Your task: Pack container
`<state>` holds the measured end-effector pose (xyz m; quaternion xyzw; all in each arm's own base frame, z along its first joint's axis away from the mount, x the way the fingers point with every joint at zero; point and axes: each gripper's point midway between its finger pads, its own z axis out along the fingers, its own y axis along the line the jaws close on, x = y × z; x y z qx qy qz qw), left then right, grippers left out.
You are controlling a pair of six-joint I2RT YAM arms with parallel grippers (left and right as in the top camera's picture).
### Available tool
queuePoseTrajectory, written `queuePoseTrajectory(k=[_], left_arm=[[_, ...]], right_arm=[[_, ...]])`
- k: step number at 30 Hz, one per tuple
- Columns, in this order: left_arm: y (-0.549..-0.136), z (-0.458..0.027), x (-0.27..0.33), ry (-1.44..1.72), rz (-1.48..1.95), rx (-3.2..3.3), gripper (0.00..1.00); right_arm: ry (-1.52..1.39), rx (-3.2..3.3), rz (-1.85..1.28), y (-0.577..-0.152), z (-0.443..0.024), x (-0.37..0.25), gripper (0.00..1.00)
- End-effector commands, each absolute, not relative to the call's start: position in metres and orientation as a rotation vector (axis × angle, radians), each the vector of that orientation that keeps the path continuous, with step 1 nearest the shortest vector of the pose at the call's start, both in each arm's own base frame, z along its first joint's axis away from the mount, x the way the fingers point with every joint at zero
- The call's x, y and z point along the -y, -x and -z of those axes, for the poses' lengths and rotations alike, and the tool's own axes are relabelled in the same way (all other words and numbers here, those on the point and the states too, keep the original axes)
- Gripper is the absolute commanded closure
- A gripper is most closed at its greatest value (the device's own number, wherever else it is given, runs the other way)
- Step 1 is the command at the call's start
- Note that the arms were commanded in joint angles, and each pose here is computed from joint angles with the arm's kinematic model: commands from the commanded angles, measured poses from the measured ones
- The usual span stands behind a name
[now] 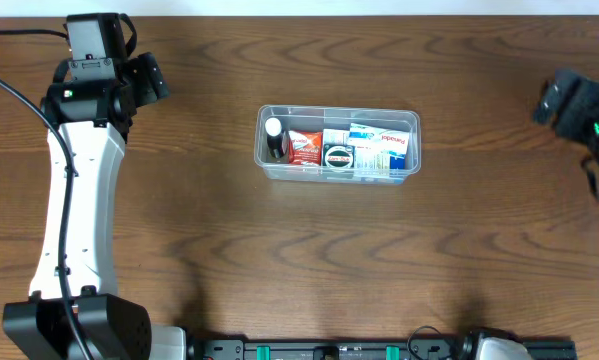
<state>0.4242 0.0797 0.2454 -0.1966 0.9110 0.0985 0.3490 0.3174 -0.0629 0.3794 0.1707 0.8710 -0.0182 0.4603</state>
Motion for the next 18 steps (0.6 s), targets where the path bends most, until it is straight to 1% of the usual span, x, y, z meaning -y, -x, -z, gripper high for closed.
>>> queuePoseTrajectory(k=[1, 6, 9, 11, 14, 18], left_arm=[[-0.424, -0.254, -0.084, 0.513, -0.274, -2.339, 0.02], [-0.424, -0.254, -0.084, 0.513, -0.274, -2.339, 0.02], [-0.424, -0.254, -0.084, 0.513, -0.274, -2.339, 0.02], [-0.424, -0.254, -0.084, 0.513, -0.274, -2.339, 0.02], [-0.424, -0.254, -0.084, 0.513, -0.274, -2.339, 0.02], [-0.424, -0.254, -0.084, 0.513, -0.274, -2.339, 0.02]], right_arm=[[-0.306, -2.009, 0.002, -0.277, -0.424, 0.035, 0.01], [-0.152, -1.780, -0.046, -0.195, -0.477, 0.007, 0.01], [-0.111, -1.683, -0.095, -0.142, -0.489, 0.003, 0.01], [-0.090, -1.642, -0.122, -0.106, -0.486, 0.004, 0.01], [-0.078, -1.609, -0.146, -0.059, -0.470, 0.008, 0.01], [-0.113, -1.611, -0.178, -0.016, -0.439, 0.015, 0.01]])
